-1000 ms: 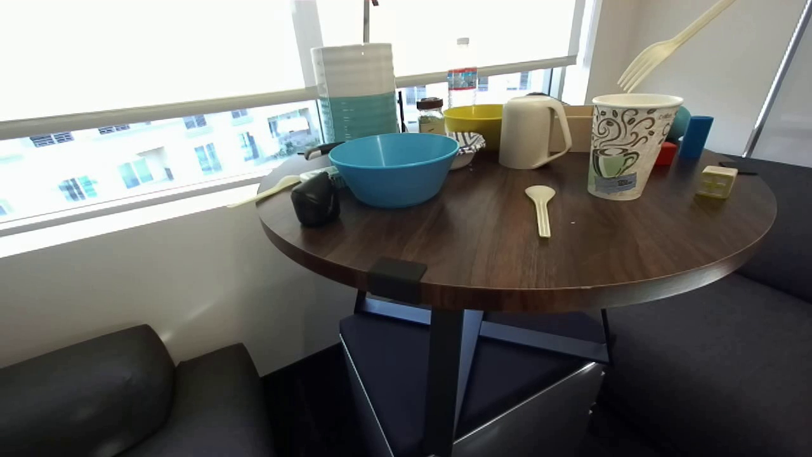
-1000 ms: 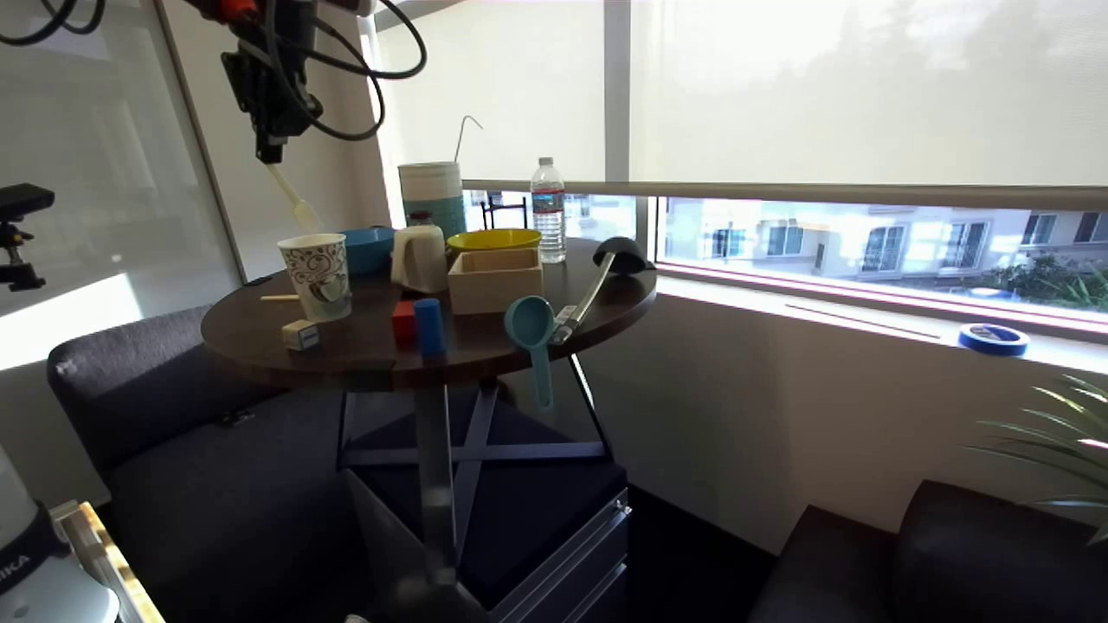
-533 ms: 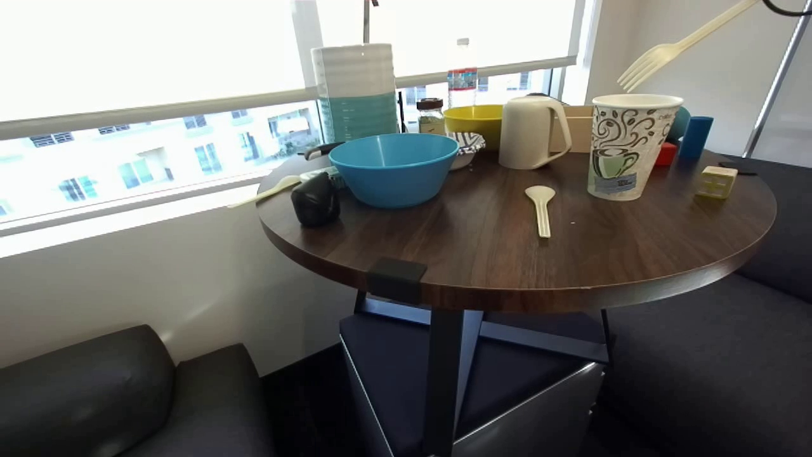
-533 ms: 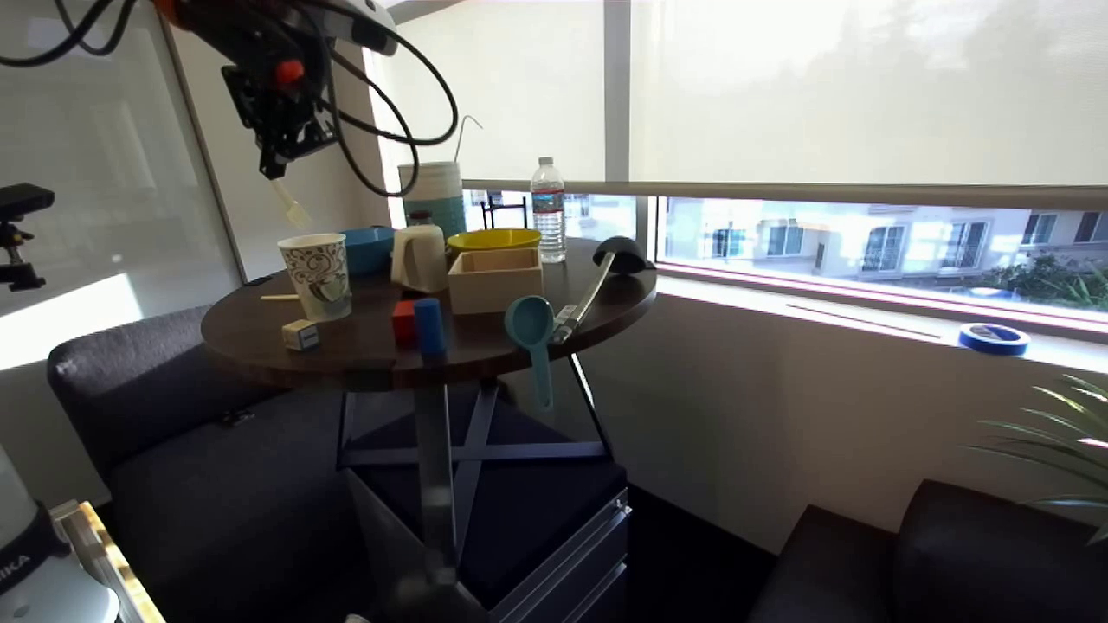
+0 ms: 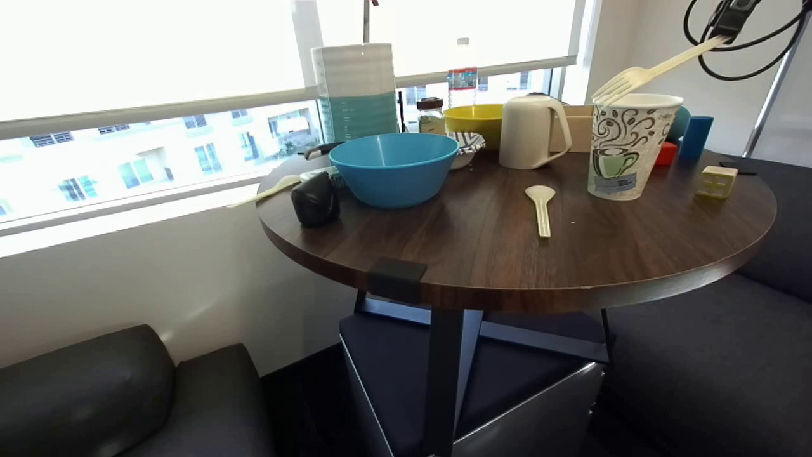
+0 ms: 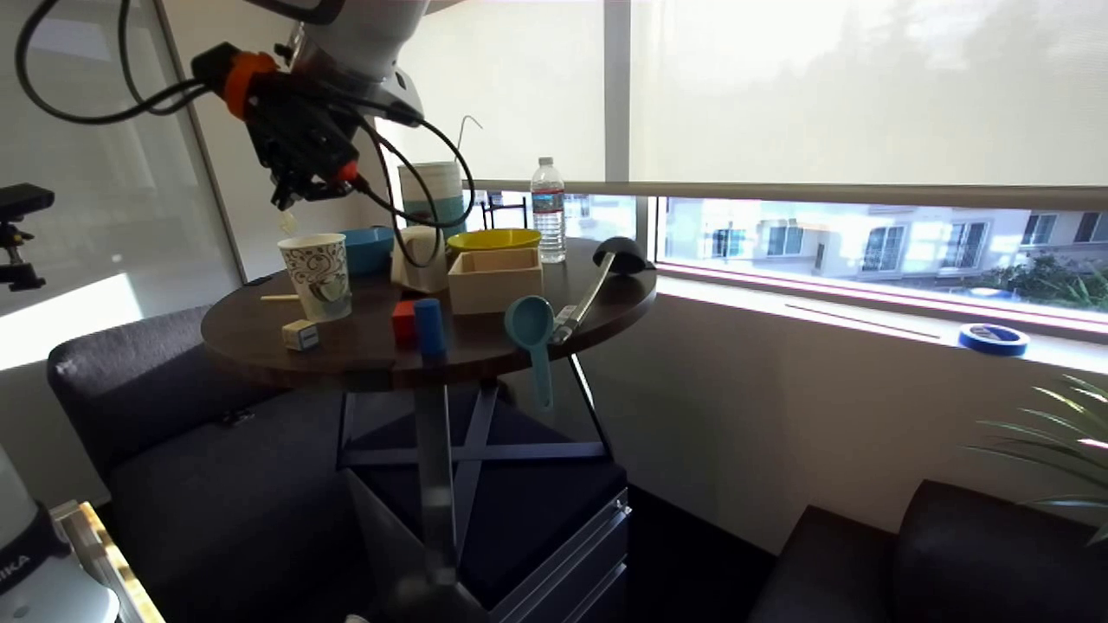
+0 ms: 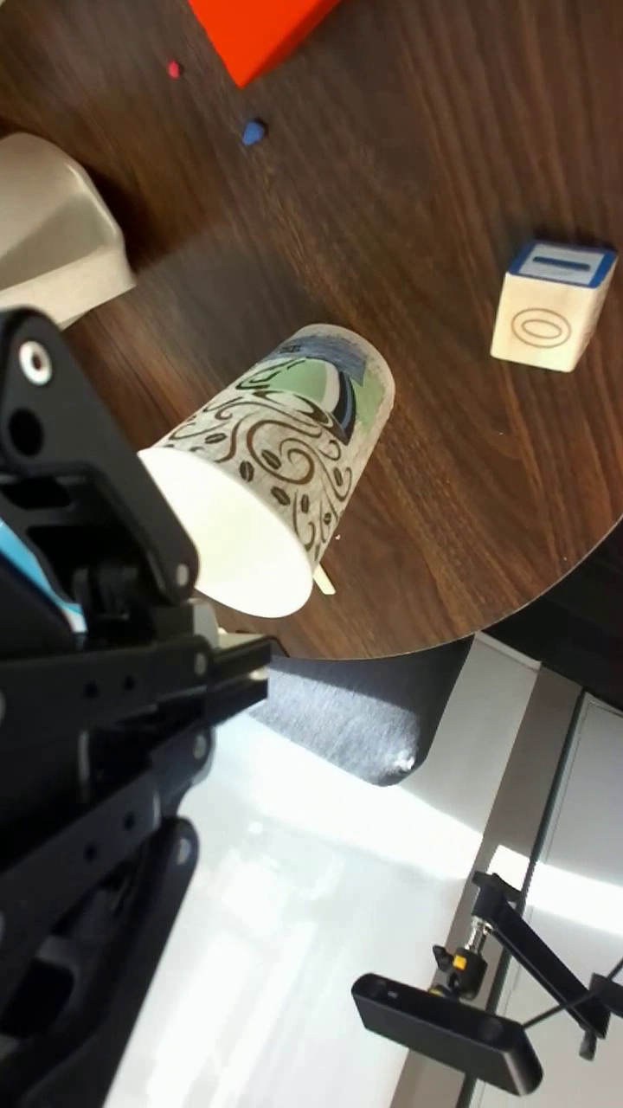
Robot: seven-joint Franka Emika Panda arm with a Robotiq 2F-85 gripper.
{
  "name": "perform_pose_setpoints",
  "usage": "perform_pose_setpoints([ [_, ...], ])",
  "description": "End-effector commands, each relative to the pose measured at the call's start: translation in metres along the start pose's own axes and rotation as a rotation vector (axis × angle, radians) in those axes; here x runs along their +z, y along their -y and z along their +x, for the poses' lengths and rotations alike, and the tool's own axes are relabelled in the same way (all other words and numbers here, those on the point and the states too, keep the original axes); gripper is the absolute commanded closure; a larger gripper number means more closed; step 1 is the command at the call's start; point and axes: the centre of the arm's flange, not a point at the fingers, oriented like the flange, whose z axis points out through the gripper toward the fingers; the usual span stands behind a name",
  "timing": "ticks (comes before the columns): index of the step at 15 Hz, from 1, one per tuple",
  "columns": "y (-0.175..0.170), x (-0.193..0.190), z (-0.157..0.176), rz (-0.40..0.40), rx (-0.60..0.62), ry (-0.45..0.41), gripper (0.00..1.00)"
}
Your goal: Remove the spoon from the cup, then put the fork on the cup
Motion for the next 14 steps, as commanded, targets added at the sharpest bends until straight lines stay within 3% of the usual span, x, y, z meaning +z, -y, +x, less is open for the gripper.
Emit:
perform_pose_setpoints([
  [1, -0.017, 0.003, -0.006, 0.066, -0.051, -0.038, 0.99],
  [14, -0.058, 0.007, -0.015, 0.207, -0.037, -0.135, 0.99],
])
